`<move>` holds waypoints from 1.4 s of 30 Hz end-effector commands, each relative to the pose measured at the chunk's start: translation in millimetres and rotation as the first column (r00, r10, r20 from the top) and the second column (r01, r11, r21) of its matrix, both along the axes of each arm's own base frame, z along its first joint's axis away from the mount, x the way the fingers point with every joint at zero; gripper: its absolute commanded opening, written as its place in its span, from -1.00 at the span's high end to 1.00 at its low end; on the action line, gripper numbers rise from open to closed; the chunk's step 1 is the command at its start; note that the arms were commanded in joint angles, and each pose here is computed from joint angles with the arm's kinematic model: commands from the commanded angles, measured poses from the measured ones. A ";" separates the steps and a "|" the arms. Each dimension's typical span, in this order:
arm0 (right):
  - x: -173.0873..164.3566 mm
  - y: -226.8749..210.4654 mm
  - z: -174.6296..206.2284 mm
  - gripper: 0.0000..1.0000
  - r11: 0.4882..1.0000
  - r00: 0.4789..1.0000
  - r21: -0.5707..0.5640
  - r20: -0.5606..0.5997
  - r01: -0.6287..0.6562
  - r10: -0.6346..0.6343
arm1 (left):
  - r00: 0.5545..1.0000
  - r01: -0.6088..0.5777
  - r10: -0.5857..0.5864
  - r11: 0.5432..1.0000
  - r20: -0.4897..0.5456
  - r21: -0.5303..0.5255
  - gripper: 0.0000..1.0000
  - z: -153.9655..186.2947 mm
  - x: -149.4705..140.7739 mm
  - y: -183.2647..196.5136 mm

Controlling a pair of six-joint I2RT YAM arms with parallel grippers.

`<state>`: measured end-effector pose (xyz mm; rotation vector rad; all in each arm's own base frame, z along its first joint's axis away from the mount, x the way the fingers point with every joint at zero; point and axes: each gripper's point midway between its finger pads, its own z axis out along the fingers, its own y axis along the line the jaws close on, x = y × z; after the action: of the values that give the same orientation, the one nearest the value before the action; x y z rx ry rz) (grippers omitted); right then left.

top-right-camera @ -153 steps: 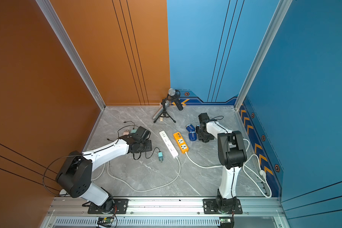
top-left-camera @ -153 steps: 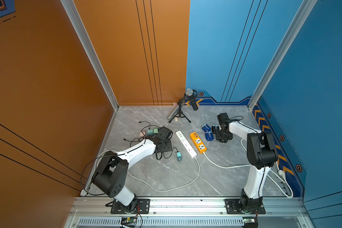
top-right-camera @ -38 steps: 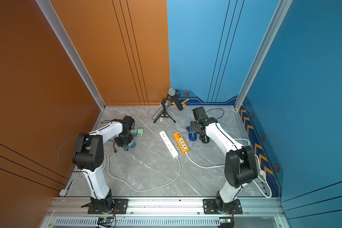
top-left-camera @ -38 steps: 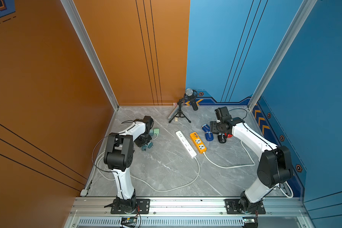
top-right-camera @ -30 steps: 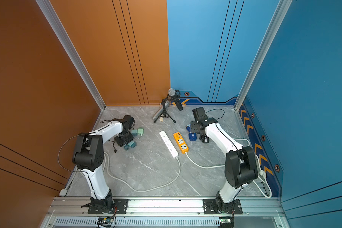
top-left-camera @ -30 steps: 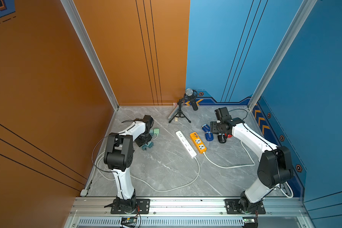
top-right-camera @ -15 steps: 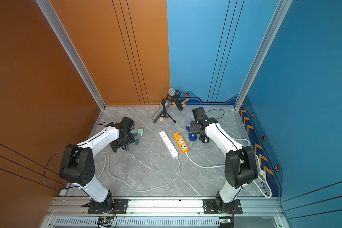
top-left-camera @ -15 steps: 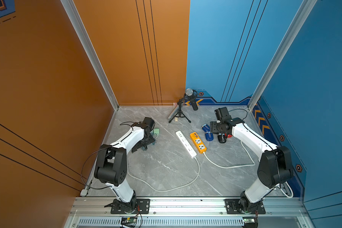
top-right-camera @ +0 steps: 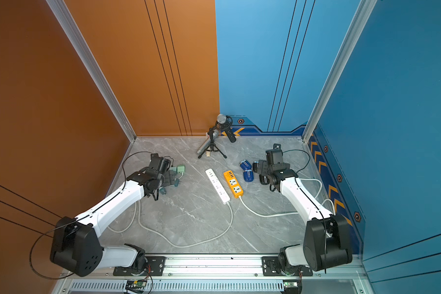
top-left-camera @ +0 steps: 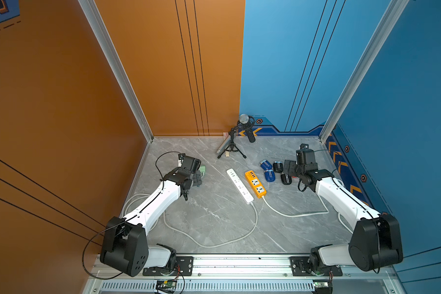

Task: Unplug the electric shaver
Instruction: Reset both arms

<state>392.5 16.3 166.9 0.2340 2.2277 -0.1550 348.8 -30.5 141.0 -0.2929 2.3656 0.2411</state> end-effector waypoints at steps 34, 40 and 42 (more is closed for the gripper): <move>-0.6 -35.6 -76.8 -1.00 0.997 0.958 -0.054 0.276 -0.058 0.070 | 0.885 0.097 -0.157 0.983 0.439 0.155 -0.97 -47.3 42.2 49.3; -0.5 -34.4 -76.9 -1.00 0.996 0.959 -0.058 0.274 -0.060 0.074 | 0.886 0.095 -0.156 0.983 0.438 0.156 -0.97 -47.7 41.6 49.7; -0.5 -34.7 -76.2 -1.00 0.997 0.958 -0.058 0.278 -0.060 0.073 | 0.885 0.095 -0.156 0.983 0.439 0.157 -0.97 -47.3 41.6 49.8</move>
<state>383.4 -18.8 76.5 0.1556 1.9895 -0.1363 389.3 14.7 87.2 -0.0987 1.9169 0.2212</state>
